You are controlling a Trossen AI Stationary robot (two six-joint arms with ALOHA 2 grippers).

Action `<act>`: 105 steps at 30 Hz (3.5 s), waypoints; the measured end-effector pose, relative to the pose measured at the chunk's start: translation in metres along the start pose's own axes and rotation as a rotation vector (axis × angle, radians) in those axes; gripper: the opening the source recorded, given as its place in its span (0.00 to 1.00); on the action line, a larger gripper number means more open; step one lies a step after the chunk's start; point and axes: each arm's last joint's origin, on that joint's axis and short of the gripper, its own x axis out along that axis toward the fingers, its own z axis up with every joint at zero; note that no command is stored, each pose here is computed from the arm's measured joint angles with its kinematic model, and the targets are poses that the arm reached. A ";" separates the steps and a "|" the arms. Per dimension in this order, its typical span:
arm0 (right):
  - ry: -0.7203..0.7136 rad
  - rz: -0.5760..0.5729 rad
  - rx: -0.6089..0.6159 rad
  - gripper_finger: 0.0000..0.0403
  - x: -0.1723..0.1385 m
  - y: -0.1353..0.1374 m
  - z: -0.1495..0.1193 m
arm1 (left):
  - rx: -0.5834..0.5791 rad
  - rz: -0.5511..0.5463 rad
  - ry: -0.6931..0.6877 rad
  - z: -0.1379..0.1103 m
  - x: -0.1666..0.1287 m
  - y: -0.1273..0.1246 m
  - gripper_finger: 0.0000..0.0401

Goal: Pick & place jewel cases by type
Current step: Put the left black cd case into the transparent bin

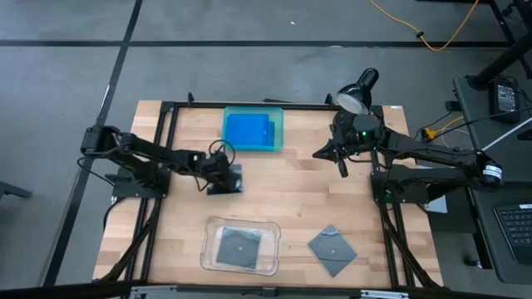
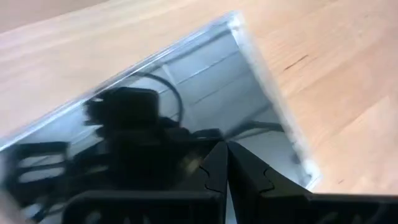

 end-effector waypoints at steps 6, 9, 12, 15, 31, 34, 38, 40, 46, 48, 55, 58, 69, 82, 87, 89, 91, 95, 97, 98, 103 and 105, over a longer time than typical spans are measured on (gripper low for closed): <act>0.078 -0.001 0.020 0.02 0.000 -0.001 -0.008 | 0.075 -0.068 0.038 0.019 0.027 -0.020 0.00; 0.106 0.002 0.021 0.02 0.000 -0.001 -0.012 | 0.125 -0.113 0.052 0.031 0.043 -0.036 0.00; 0.118 0.003 0.021 0.02 0.000 -0.001 -0.013 | 0.171 -0.164 0.052 0.044 0.057 -0.054 0.00; 0.118 0.002 0.019 0.02 0.000 -0.001 -0.013 | 0.228 -0.206 0.060 0.056 0.070 -0.073 0.00; 0.386 0.015 0.006 0.02 0.033 -0.019 -0.048 | 0.328 -0.406 -0.016 0.091 0.027 -0.118 0.01; 0.423 0.027 0.000 0.02 0.045 -0.025 -0.057 | 0.303 -0.402 -0.025 0.091 0.004 -0.120 0.00; 0.445 0.042 0.015 0.02 0.061 -0.033 -0.069 | 0.316 -0.315 0.041 0.073 -0.014 -0.118 0.01; 0.442 0.049 0.016 0.02 0.069 -0.037 -0.074 | 0.324 -0.253 0.089 0.062 -0.016 -0.115 0.01; 0.424 0.086 0.017 0.02 0.087 -0.045 -0.086 | 0.358 -0.113 0.237 0.029 -0.013 -0.110 0.01; 0.428 0.094 0.016 0.02 0.092 -0.045 -0.089 | 0.371 -0.108 0.255 0.020 -0.010 -0.112 0.00; 0.483 0.138 0.000 0.02 0.110 -0.046 -0.094 | 0.325 -0.066 0.303 -0.003 0.004 -0.095 0.00; 0.493 0.148 -0.001 0.02 0.117 -0.046 -0.094 | 0.310 -0.089 0.297 -0.008 0.008 -0.092 0.00; 0.513 0.162 -0.009 0.02 0.130 -0.050 -0.095 | 0.247 -0.097 0.212 -0.003 0.032 -0.067 0.00; 0.514 0.161 -0.007 0.02 0.130 -0.050 -0.095 | 0.228 -0.096 0.107 0.028 0.050 -0.052 0.01; 0.514 0.160 -0.006 0.02 0.130 -0.050 -0.095 | 0.234 -0.079 0.063 0.041 0.051 -0.045 0.01; 0.514 0.160 -0.006 0.02 0.130 -0.050 -0.095 | 0.249 -0.068 0.028 0.047 0.052 -0.042 0.01; 0.513 0.160 -0.007 0.02 0.130 -0.050 -0.095 | 0.230 -0.051 -0.010 0.056 0.053 -0.038 0.00; 0.513 0.160 -0.006 0.02 0.130 -0.050 -0.095 | 0.194 -0.079 -0.037 0.068 0.053 -0.034 0.01; 0.513 0.160 -0.006 0.02 0.130 -0.050 -0.095 | 0.192 -0.105 -0.019 0.069 0.053 -0.034 0.01; 0.514 0.160 -0.001 0.02 0.130 -0.049 -0.095 | 0.191 -0.113 -0.008 0.068 0.052 -0.035 0.00; 0.520 0.175 0.003 0.02 0.133 -0.043 -0.095 | 0.138 -0.198 0.066 0.061 0.042 -0.044 0.01; 0.522 0.188 -0.008 0.02 0.134 -0.039 -0.095 | 0.121 -0.182 0.100 0.057 0.035 -0.044 0.01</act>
